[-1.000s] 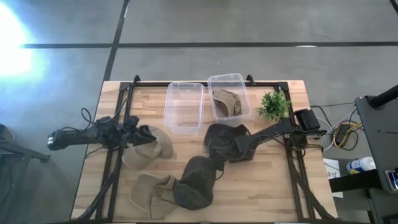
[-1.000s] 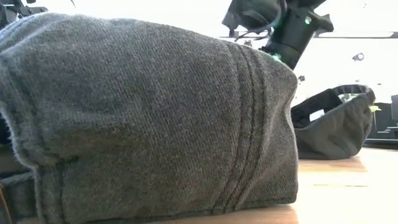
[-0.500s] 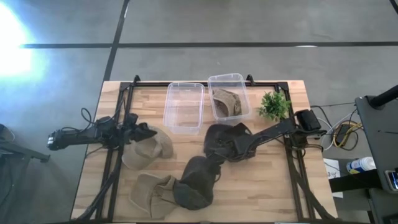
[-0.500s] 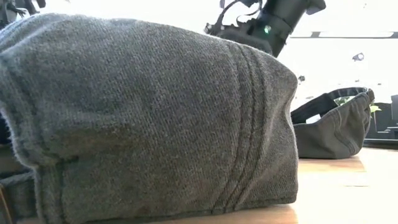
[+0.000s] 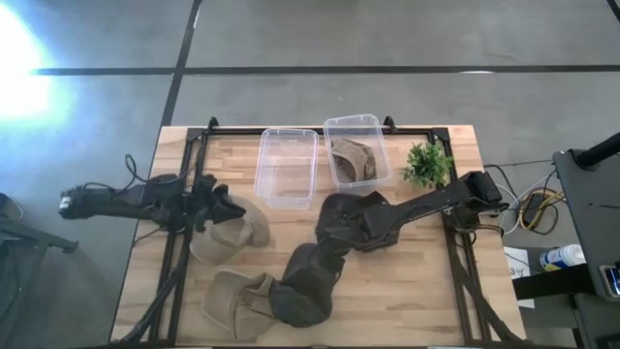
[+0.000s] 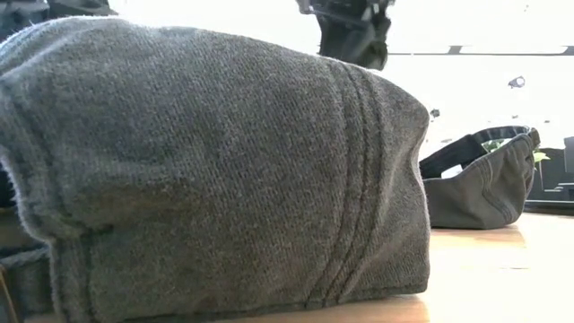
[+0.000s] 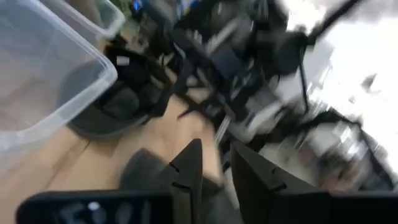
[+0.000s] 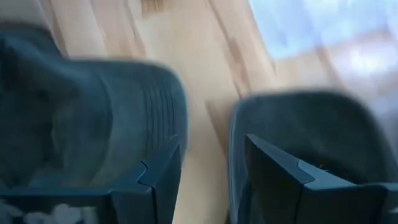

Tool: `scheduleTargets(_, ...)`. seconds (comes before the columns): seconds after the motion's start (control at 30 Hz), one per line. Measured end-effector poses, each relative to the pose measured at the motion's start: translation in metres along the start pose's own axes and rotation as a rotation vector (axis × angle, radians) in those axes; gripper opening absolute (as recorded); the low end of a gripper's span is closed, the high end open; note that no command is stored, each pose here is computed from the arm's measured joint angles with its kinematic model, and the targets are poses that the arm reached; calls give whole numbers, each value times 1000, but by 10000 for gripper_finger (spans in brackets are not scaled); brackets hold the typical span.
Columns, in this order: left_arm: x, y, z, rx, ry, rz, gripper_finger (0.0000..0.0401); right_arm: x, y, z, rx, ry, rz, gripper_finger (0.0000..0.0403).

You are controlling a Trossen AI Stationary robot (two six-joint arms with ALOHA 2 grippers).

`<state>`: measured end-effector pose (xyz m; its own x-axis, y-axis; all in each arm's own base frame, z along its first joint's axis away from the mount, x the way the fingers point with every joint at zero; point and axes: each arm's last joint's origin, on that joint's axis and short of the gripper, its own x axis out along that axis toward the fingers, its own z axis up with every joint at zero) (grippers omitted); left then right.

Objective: Pick & Place hat
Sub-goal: Put the top black hat into the left transparent bin

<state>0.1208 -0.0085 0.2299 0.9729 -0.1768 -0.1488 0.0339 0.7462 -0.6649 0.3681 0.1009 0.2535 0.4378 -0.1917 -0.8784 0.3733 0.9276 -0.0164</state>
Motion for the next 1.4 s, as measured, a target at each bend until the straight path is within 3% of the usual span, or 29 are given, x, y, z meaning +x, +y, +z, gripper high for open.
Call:
scheduleTargets(0.27, 56, -48, 4, 450, 143, 139, 53, -17, 20, -35, 53, 151, -48, 169)
scheduleTargets(0.43, 99, -59, -7, 619, 203, 317, 71, -23, 34, -55, 121, 189, -56, 169)
scheduleTargets(0.57, 132, -61, -13, 775, 281, 353, 112, -28, 43, -65, 188, 195, -50, 169)
scheduleTargets(0.7, 165, -70, -13, 931, 310, 313, 152, -35, 53, -77, 199, 199, -41, 169)
scheduleTargets(0.9, 212, -60, -31, 1124, 434, 322, 174, -39, 61, -88, 196, 205, -38, 169)
scheduleTargets(1.03, 240, -43, -39, 1179, 487, 382, 174, -40, 64, -93, 182, 205, -36, 169)
scheduleTargets(1.4, 287, -2, -31, 1154, 542, 473, 174, -46, 72, -105, 214, 181, -42, 169)
